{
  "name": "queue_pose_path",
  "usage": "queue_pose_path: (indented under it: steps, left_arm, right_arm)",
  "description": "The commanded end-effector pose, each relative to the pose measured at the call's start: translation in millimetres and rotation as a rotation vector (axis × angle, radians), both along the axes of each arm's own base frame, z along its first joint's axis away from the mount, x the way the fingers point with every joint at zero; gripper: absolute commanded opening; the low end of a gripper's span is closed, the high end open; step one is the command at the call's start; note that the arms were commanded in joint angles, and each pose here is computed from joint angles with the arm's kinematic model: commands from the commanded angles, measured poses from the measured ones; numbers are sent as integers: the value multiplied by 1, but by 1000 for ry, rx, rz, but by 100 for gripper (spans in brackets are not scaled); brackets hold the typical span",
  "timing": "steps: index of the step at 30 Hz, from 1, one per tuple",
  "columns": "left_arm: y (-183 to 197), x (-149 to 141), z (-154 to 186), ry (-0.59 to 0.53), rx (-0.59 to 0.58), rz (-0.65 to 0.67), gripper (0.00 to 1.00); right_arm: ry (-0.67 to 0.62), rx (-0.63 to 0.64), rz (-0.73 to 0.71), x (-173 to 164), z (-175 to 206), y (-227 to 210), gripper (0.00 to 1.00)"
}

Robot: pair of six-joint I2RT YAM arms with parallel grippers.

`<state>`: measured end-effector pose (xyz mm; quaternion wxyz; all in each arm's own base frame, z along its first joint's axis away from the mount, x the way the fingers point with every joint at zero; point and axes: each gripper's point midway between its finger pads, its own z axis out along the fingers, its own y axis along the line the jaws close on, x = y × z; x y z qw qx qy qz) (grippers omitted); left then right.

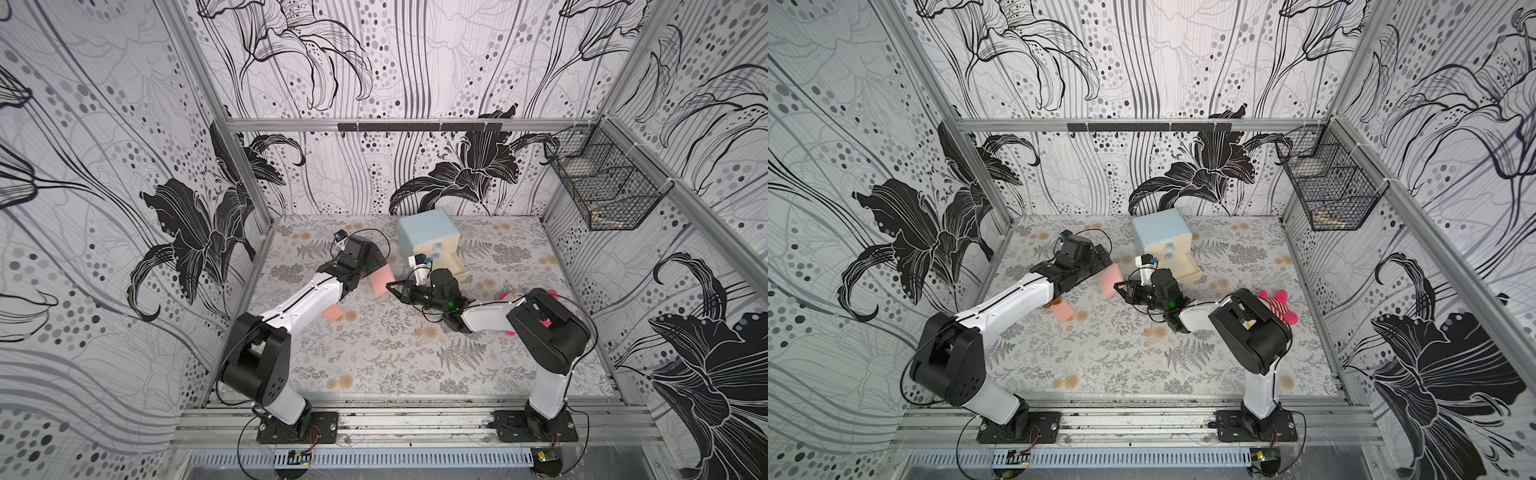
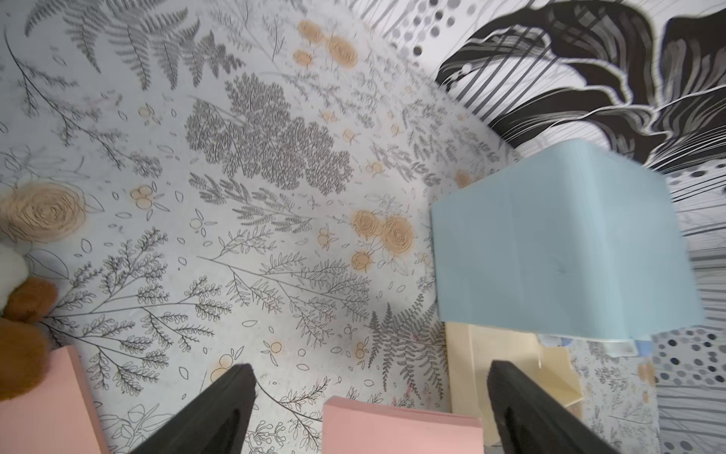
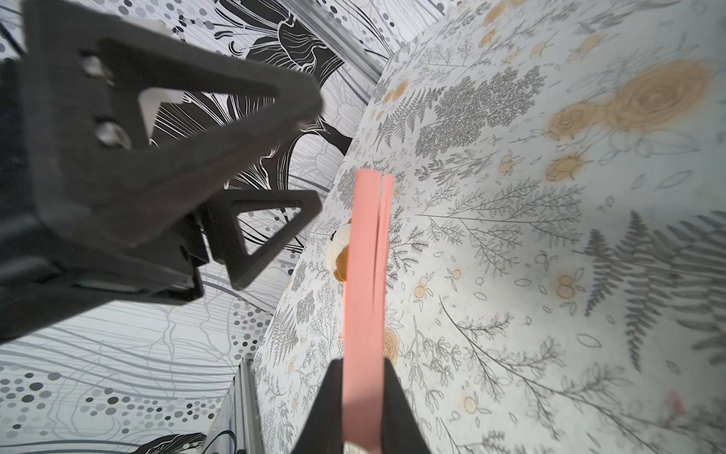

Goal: Please put the sticky notes in the drawer by color
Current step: Pick up the sticky notes from the center of the board, then place the sticky notes in the drawer.

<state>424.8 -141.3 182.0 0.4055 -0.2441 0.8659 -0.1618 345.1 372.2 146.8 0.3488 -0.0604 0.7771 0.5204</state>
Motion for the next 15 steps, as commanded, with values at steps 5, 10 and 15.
queue_pose_path:
  steps: [5,10,15]
  left_arm:
    - [0,-1,48,-321,91,-132,99]
    - [-3,-8,56,-456,158,-210,99]
    - [-34,-18,60,-613,101,-378,98]
  right_arm:
    - [-32,-65,-152,-5,12,-61,0]
    - [31,-81,-241,-10,5,-110,0]
    - [126,-33,-284,1,6,-134,0]
